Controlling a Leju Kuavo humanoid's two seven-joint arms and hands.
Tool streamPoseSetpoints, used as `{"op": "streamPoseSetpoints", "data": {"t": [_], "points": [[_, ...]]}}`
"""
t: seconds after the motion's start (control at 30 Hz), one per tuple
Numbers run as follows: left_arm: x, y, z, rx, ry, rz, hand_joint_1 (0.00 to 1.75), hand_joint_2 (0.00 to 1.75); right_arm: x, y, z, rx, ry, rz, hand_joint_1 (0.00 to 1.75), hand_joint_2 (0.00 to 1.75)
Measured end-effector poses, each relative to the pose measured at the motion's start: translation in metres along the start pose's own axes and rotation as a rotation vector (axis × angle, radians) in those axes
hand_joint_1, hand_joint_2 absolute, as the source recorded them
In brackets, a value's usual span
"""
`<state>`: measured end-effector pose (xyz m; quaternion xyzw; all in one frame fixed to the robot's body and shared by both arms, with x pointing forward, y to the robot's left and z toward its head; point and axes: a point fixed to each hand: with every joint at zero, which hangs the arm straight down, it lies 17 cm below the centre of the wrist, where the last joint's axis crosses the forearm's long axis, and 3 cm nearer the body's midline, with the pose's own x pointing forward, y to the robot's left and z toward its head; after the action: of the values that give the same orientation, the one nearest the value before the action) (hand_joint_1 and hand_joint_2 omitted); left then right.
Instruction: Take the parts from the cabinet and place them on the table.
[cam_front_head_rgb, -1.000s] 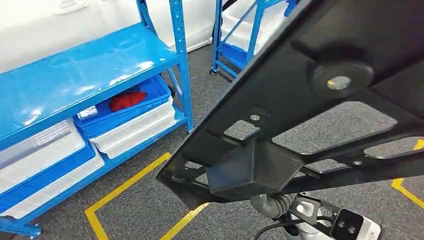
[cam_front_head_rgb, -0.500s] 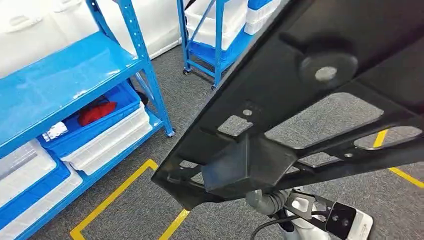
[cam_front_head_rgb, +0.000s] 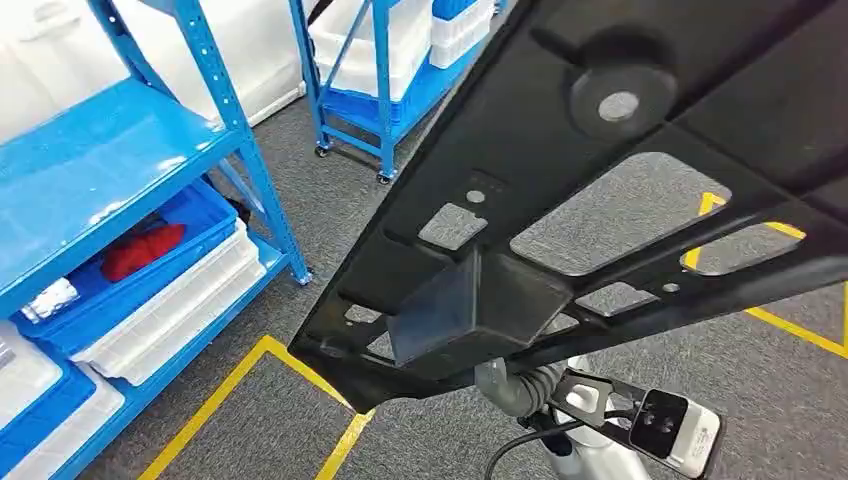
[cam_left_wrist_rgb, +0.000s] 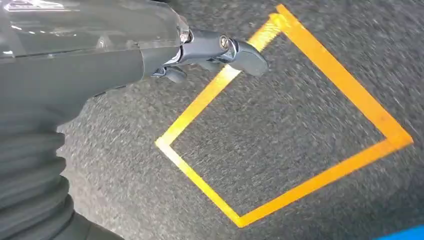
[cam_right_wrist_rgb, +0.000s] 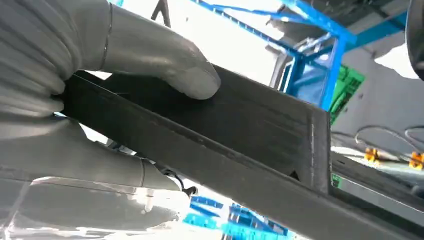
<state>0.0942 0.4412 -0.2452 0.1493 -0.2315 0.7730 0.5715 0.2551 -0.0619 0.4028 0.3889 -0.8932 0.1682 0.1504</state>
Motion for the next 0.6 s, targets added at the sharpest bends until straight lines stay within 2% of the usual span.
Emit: {"op": "streamPoseSetpoints", "data": {"t": [0.4,0.6], "points": [[-0.001,-0.015,0.001,-0.040,0.007,0.018,0.00,1.75,-0.025,-0.006,0.004,0.015,0.060,0.049,1.75,1.75],[-0.001,-0.011,0.002,-0.045,0.009,0.016,0.00,1.75,-0.036,-0.007,0.006,0.027,0.092,0.093,1.75,1.75]]}}
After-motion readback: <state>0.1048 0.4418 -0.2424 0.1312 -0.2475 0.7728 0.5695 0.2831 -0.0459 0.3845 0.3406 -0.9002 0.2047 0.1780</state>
